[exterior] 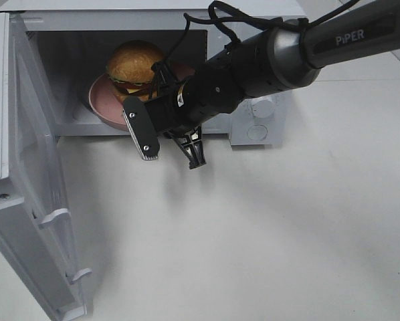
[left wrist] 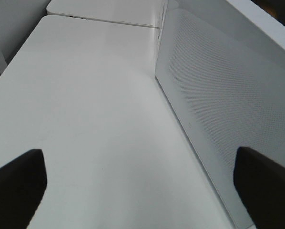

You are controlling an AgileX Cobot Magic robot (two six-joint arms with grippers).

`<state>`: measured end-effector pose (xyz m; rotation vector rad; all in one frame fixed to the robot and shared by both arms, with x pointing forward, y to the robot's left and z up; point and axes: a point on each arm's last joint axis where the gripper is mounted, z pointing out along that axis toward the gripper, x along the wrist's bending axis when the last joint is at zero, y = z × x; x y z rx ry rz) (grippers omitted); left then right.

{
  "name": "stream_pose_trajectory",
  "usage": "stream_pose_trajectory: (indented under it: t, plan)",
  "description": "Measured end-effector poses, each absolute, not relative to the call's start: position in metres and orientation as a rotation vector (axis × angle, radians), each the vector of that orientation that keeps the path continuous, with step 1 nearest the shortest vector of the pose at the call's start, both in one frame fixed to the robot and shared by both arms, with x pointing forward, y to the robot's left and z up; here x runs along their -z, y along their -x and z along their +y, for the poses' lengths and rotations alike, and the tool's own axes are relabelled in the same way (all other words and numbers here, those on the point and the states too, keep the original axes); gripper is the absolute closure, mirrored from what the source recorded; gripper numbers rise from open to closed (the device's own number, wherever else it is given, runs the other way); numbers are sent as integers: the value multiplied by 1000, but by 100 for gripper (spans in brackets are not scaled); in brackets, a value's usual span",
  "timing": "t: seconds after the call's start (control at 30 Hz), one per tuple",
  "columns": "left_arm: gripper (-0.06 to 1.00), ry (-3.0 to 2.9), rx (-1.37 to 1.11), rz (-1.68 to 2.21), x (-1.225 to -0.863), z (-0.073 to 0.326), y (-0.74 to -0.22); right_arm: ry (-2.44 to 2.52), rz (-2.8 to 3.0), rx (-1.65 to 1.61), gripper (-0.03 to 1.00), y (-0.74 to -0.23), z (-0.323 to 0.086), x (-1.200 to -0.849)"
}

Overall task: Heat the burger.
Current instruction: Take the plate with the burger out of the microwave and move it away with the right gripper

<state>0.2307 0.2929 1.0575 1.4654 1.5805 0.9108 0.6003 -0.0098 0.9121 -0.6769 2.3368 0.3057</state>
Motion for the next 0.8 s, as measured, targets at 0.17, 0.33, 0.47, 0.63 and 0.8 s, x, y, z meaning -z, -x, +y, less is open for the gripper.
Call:
stream_pose_trajectory:
  t: [0.17, 0.33, 0.47, 0.63, 0.8]
  plan:
    - [-4, -1465, -911, 1580, -1057, 293, -231, 684, 2342, -301, 87, -593, -16, -915]
    - [-4, -1465, -911, 1580, -1057, 293, -231, 688, 2332, -309, 87, -584, -22, -919]
    - [-4, -1465, -911, 1580, -1057, 293, -231, 694, 2319, -319, 87, -579, -25, -922]
    - [-4, -1465, -911, 1580, -1057, 293, -231, 723, 2290, -332, 87, -563, -34, -927]
    - [-4, -1465, -911, 1580, -1057, 293, -231, 744, 2290, -326, 87, -552, -41, -929]
